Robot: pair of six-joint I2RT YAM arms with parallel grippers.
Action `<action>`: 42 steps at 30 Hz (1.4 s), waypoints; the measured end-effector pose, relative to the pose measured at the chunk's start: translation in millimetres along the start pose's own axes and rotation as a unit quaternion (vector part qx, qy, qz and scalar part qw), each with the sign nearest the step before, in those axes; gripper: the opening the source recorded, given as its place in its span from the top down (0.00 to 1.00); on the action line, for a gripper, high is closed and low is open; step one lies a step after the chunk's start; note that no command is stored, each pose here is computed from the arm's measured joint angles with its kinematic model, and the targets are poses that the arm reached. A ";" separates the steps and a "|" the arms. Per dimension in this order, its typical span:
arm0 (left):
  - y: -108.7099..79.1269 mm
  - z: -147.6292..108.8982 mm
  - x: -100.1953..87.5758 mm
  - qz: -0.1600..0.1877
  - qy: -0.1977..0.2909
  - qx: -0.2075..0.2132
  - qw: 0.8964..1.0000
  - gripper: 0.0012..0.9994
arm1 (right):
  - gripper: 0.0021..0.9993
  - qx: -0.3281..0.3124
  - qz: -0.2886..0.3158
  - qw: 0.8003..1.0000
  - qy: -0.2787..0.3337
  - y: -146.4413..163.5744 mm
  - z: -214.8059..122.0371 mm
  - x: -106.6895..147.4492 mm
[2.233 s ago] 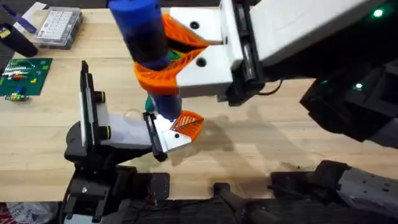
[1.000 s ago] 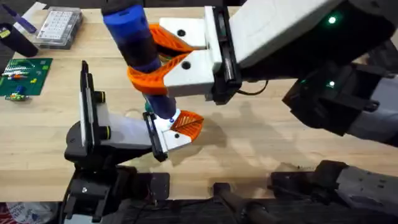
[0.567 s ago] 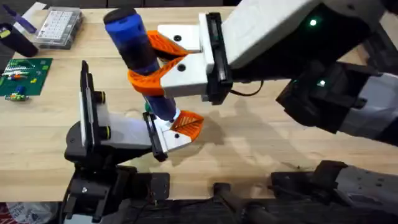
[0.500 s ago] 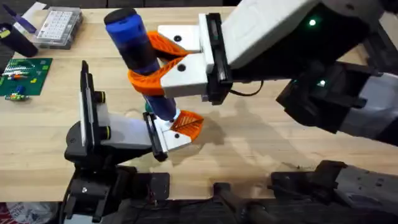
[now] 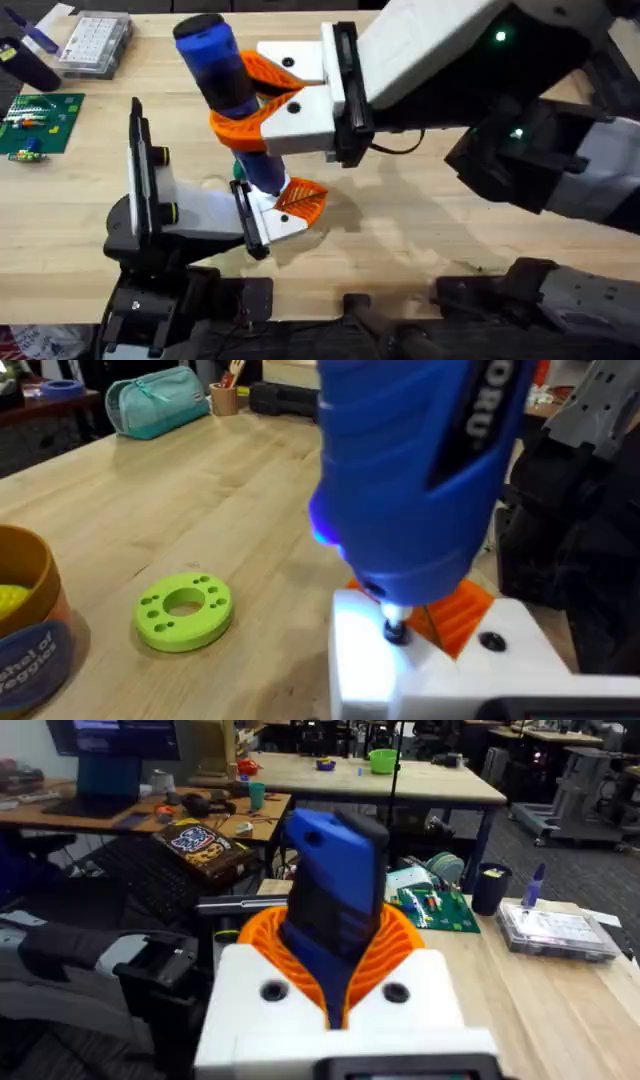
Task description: Pick up the gripper from the table and insert it into the empty holder that is missing its gripper. Then pick up a screw, insert it into the mounting hole, and use the screwdriver to tighten it. Finally, clean up the table by picking up the vegetable and placing it into the bucket.
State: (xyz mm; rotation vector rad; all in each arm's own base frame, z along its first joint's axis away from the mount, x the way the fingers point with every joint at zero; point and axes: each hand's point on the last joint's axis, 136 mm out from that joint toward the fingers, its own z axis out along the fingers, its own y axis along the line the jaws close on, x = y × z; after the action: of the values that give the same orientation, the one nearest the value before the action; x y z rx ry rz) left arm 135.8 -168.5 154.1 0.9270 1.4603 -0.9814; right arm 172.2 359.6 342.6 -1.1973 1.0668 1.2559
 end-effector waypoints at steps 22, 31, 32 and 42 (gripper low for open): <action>-0.2 0.0 0.1 -0.004 0.000 0.001 1.000 0.99 | 0.95 0.002 -0.002 1.000 -0.002 0.1 -1.1 2.7; -0.1 0.0 0.3 -0.008 0.000 0.000 1.000 0.99 | 0.95 0.014 -0.009 1.000 -0.026 2.4 -8.3 5.0; -0.1 0.0 0.4 -0.009 0.001 0.000 1.000 0.99 | 0.95 0.015 -0.008 0.999 -0.027 2.4 -8.8 4.9; -0.4 0.1 0.7 -0.010 0.001 0.002 1.000 0.99 | 0.95 0.018 -0.001 1.000 -0.026 1.7 -9.3 5.7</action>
State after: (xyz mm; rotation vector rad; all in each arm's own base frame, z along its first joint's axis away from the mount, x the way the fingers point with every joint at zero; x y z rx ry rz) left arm 135.4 -168.7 153.5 0.9173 1.4731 -0.9988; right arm 171.3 350.9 335.9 -1.1330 1.0450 1.2549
